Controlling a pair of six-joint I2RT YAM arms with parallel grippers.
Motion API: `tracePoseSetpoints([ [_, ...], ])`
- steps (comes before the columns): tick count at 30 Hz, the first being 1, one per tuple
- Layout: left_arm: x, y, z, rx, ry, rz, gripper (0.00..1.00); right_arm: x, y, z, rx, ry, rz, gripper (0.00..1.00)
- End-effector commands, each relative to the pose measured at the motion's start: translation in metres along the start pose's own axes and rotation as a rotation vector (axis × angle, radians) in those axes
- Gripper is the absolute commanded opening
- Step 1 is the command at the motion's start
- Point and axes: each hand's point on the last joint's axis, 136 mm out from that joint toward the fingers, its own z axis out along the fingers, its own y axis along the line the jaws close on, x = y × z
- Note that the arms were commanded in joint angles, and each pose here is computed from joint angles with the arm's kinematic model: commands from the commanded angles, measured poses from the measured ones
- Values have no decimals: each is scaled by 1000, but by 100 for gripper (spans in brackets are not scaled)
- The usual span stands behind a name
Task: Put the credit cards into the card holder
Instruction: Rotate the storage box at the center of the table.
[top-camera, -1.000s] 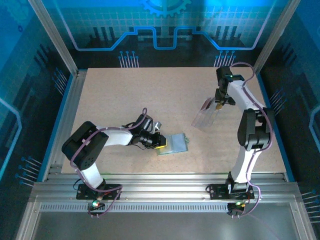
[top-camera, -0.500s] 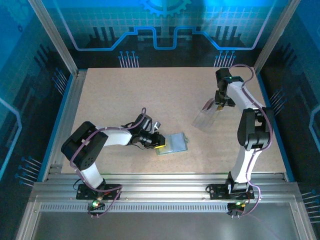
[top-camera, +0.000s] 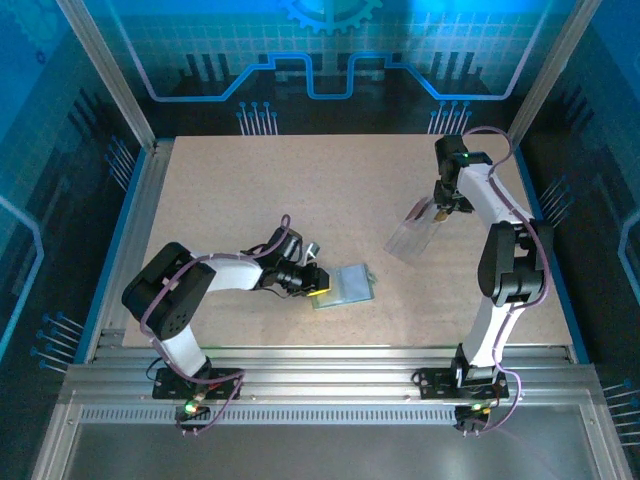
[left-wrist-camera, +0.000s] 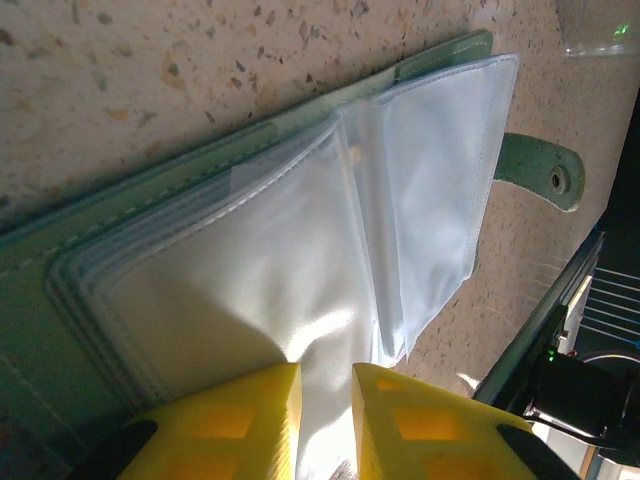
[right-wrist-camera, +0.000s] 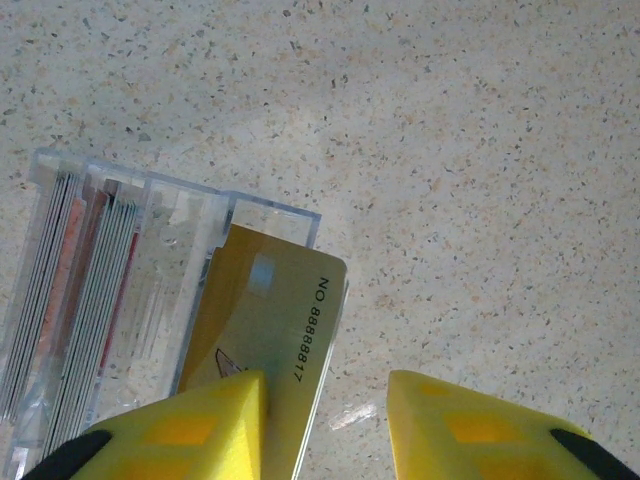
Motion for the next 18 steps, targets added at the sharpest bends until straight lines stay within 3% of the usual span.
tracePoseSetpoints([
  [1,6,13,-3,-26,14,-37,21,5,-9,-6,-10,14,1,39],
  [4,0,3,-11,-13,-5,-23,21,4,2,-1,-61,33,-11,42],
  [9,-9,-17,-28,7,-38,16,22,8,15,14,-95,78,-23,39],
  [18,-22,-45,-46,53,-71,59,25,22,52,19,-190,117,-111,28],
])
